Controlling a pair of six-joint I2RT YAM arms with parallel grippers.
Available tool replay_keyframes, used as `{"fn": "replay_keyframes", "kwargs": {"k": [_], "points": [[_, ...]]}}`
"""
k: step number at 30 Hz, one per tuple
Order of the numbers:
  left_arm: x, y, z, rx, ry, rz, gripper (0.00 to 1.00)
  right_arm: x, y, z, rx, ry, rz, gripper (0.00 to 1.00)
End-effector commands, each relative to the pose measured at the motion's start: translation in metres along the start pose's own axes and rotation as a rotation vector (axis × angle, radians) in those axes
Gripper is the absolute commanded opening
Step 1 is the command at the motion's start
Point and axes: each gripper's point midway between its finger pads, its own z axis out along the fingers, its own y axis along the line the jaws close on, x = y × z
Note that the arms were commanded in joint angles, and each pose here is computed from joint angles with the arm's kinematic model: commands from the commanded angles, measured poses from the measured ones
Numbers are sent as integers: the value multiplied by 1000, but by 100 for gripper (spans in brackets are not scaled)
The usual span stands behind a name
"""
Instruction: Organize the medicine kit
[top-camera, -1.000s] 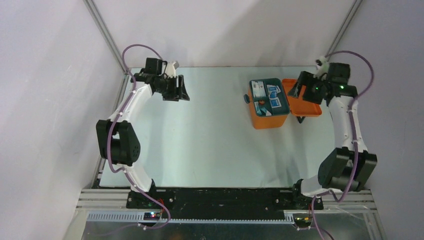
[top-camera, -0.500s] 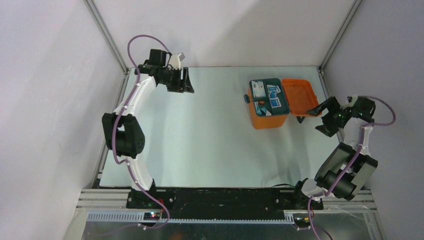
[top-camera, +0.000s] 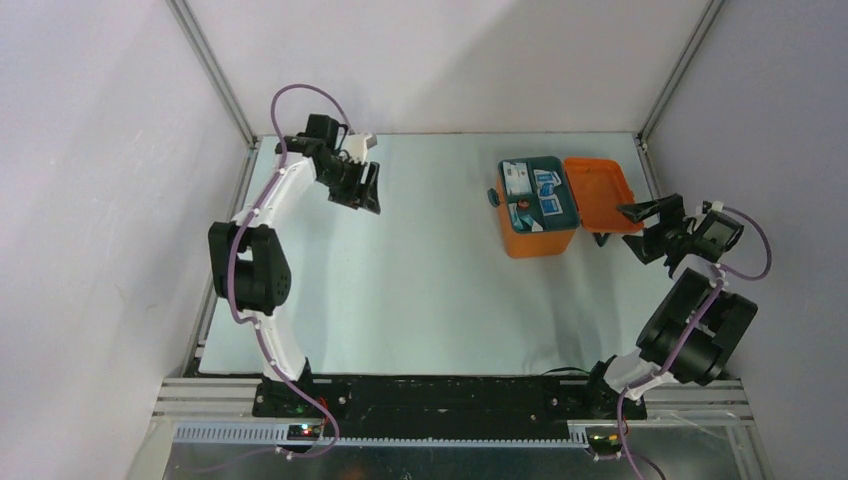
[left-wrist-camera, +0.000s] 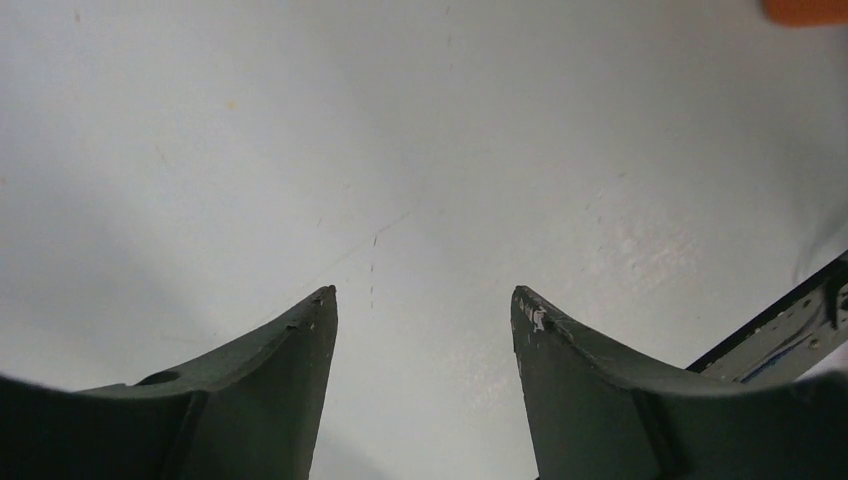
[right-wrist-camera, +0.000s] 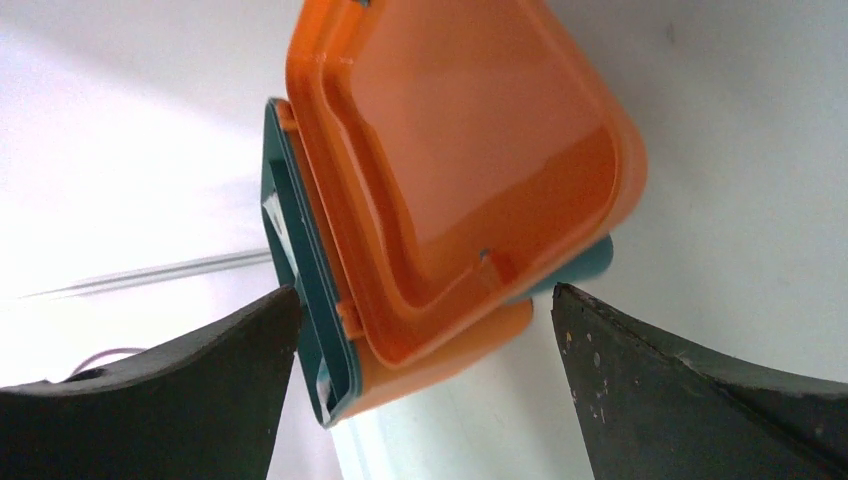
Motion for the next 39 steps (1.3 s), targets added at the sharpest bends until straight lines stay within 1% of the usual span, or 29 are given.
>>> {"fn": "replay_keyframes", "kwargs": {"k": [1,2,3,5,7,8,10,17,25,27,28,29,30,31,32,33,34,35,37,39], "points": [[9,1,-20,-75,27,112,70,-26,18,15,-145,-74,12,99],[10,0,-21,-81,31,132,70,-30,22,16,-171,-88,-5,99],[10,1,-23,-95,33,145,70,-28,20,19,-180,-71,22,99],[11,-1,-24,-105,38,159,71,-27,23,21,-220,-55,25,99],[12,-3,-24,-106,40,165,71,-27,32,17,-273,-50,-2,99],[13,-4,-23,-105,44,167,71,-23,38,15,-304,-23,2,99],[12,-6,-21,-99,45,167,71,-20,50,8,-359,-9,-32,98],[7,-9,-11,-66,49,157,71,-10,78,-5,-445,15,-159,96],[-3,-21,-3,-7,35,150,70,25,128,-26,-568,72,-377,93],[-5,-25,0,7,32,150,70,33,135,-28,-573,81,-421,93],[-5,-25,2,11,34,147,70,35,129,-26,-542,97,-385,92],[-7,-28,2,20,31,147,70,32,128,-26,-519,68,-403,91],[-8,-29,3,25,29,143,70,35,116,-23,-459,86,-341,91],[-11,-31,2,31,21,145,70,29,112,-22,-417,39,-361,92],[-12,-33,3,34,18,142,70,31,104,-21,-369,44,-328,93],[-14,-34,1,36,10,142,70,24,102,-21,-330,-14,-365,93],[-16,-36,1,38,5,142,70,23,96,-20,-286,-28,-352,93],[-17,-37,1,40,1,142,70,10,92,-20,-222,-109,-374,94],[-17,-37,0,37,-1,143,70,1,79,-18,-132,-168,-373,97],[-15,-36,-1,25,4,149,70,-4,69,-12,-90,-182,-371,98]]}}
